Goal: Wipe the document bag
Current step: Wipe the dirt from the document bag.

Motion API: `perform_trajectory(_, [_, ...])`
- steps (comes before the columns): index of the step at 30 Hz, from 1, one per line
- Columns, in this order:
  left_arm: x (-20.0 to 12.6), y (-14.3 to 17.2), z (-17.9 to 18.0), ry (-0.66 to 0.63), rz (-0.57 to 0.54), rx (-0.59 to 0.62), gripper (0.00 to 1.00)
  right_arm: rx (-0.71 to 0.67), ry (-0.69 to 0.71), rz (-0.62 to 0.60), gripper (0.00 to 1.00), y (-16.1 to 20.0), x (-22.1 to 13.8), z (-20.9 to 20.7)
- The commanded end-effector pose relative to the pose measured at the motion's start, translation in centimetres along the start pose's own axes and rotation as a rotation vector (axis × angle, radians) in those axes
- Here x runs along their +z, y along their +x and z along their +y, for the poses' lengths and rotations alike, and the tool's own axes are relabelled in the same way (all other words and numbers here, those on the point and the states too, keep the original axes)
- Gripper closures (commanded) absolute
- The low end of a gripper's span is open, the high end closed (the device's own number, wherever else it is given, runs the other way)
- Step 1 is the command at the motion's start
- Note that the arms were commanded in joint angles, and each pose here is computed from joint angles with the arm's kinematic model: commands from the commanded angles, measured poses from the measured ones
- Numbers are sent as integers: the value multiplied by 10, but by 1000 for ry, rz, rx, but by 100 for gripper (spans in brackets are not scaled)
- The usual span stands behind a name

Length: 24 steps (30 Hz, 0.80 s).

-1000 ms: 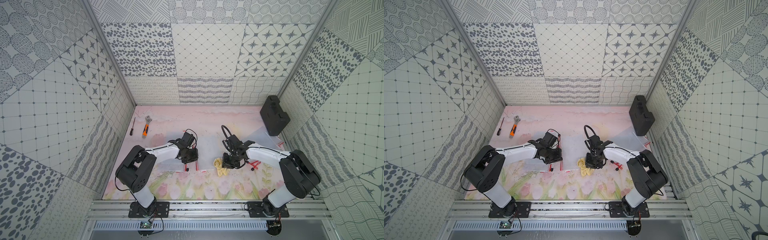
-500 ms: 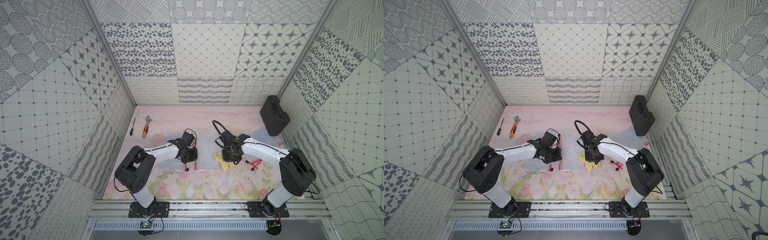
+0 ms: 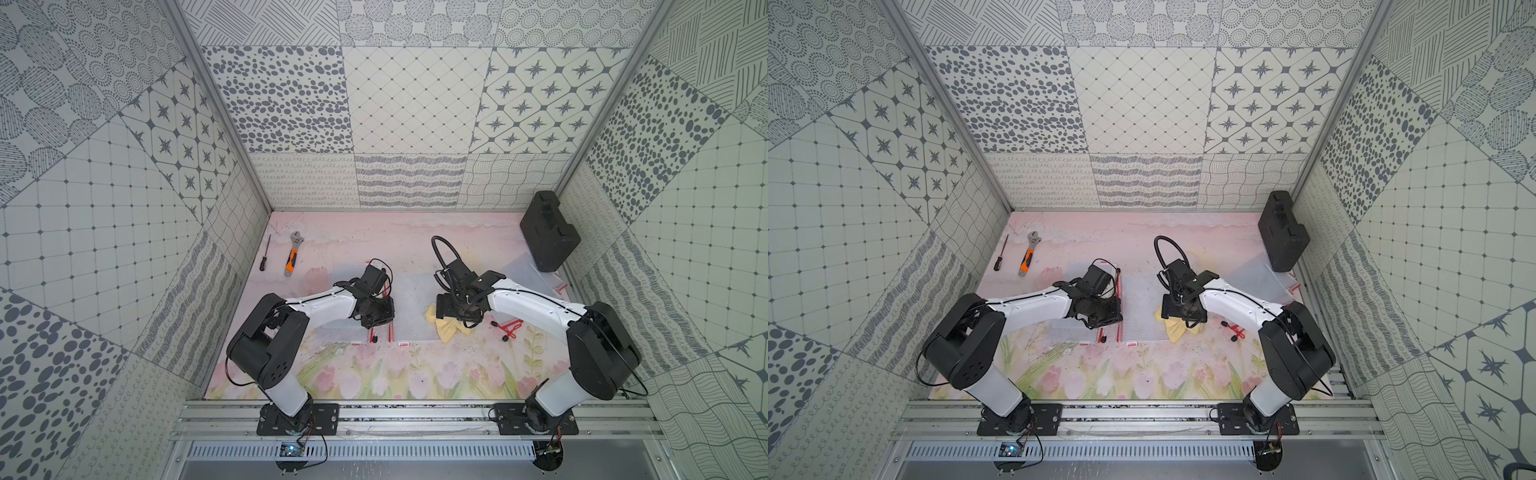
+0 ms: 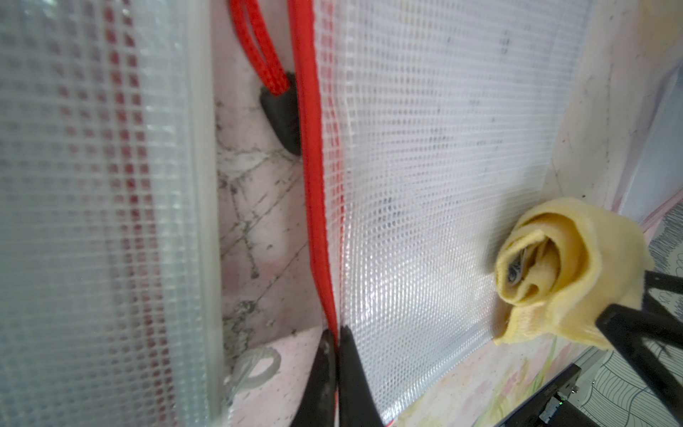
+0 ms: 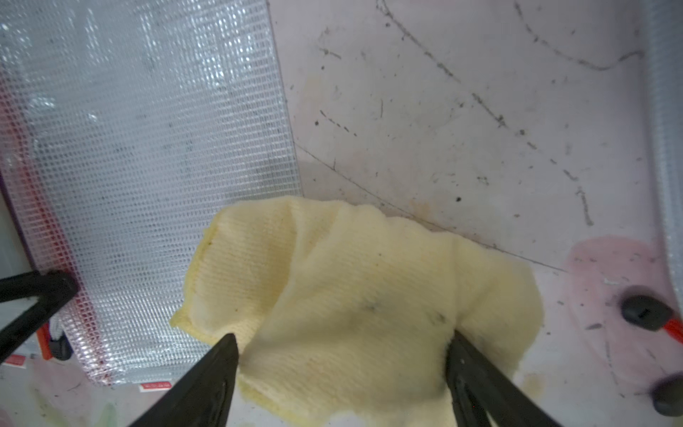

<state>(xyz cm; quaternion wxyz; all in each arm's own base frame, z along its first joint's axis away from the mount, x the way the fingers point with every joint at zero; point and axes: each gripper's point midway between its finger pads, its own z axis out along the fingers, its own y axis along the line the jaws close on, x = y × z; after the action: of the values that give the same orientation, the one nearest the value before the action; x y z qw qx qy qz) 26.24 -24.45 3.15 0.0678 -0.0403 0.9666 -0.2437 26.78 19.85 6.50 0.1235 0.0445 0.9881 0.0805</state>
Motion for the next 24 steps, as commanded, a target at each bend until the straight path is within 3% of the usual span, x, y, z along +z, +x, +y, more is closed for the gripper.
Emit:
perform_trajectory(1, [1,-2,3,-10,4,-1,100,100,-26,-45,3,-2,2,9])
perform_trajectory(16, [6,2,8,-28,30,12,100,142,169,3,4,13,48,-17])
perform_trajectory(21, [6,2,9,-31,33,11,100,146,180,-5,15,12,57,-19])
perform_trajectory(24, [6,3,9,-33,34,9,100,138,192,-4,33,13,60,-21])
